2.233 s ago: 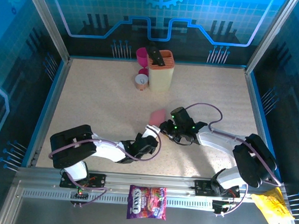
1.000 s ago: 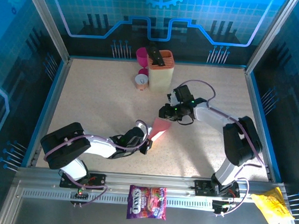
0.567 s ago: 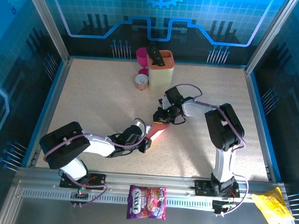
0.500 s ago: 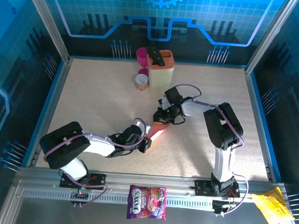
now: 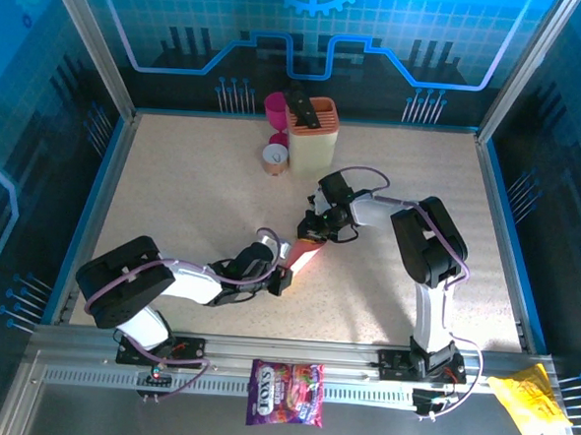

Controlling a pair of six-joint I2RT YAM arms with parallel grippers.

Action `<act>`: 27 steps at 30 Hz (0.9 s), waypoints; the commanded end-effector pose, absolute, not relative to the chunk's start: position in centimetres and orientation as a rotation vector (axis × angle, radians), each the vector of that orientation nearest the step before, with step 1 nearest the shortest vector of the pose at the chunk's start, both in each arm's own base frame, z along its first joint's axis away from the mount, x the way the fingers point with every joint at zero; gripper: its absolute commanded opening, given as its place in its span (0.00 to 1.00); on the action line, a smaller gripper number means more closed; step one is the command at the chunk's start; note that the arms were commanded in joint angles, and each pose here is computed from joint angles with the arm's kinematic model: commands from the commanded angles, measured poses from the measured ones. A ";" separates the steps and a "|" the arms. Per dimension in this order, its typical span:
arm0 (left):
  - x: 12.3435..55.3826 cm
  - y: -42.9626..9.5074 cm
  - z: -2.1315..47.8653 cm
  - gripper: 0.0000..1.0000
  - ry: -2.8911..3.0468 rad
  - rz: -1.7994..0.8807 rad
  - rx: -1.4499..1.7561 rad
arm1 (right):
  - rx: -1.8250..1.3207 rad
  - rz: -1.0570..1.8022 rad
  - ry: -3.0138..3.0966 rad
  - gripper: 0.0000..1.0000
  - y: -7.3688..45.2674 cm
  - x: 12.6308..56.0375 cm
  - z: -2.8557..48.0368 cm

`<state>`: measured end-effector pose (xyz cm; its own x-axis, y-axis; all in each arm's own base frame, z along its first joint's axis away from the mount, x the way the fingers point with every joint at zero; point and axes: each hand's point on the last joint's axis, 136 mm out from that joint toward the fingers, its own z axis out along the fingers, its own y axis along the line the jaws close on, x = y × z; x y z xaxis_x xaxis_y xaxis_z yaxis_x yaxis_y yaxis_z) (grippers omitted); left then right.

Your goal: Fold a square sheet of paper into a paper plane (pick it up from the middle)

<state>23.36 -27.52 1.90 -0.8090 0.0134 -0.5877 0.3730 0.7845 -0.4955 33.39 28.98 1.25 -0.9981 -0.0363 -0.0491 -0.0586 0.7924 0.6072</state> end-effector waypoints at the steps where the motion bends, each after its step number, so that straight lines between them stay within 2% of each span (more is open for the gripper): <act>1: 23.6 -26.5 1.7 0.00 2.406 -0.816 0.201 | 0.005 0.881 3.035 0.12 27.6 32.4 -2.1; 12: 23.1 -25.9 -0.8 0.00 2.489 -0.835 0.133 | 0.001 0.925 3.009 0.13 28.1 33.1 -0.5; 21: 22.7 -25.3 -1.9 0.00 2.512 -0.831 0.100 | -0.093 1.092 2.724 0.23 28.9 36.9 9.7; 27: 22.7 -25.1 -2.2 0.00 2.515 -0.840 0.066 | -0.075 1.128 2.635 0.22 27.8 35.1 12.3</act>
<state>24.39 -27.67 1.82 -0.8238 -0.1271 -0.5525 0.2907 0.7419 -0.6042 36.36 28.17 11.76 -0.9614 0.0467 -0.2711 -0.1579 0.7133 0.6829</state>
